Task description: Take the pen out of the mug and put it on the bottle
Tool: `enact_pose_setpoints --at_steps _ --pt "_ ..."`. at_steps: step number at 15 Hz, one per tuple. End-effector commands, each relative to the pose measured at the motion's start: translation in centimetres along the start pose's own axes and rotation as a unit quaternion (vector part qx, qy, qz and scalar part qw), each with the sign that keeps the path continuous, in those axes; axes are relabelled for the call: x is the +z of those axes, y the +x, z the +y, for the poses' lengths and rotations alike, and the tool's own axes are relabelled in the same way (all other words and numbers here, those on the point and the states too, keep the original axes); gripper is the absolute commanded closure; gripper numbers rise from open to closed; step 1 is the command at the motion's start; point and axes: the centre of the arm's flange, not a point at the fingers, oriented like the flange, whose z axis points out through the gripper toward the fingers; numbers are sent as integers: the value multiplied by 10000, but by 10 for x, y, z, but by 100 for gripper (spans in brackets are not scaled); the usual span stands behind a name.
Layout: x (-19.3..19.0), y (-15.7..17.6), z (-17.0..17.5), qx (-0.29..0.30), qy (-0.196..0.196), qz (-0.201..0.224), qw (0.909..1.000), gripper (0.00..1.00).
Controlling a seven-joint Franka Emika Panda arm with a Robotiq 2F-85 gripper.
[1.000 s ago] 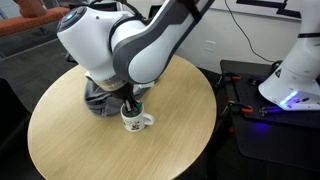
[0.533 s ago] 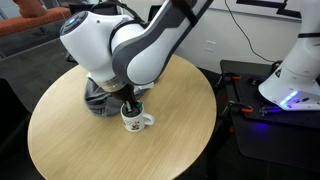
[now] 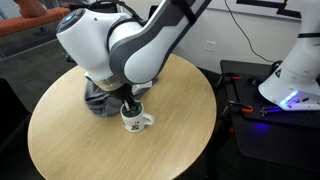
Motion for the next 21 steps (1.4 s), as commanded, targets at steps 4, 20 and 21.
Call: enact_pose_setpoints --at_steps 4,20,21 --pt "-42 -1 -14 -19 -161 -27 9999 96" --pt "-194 -119 -63 221 -841 187 9960 96" --pt "-194 -126 -64 157 -869 235 9958 96"
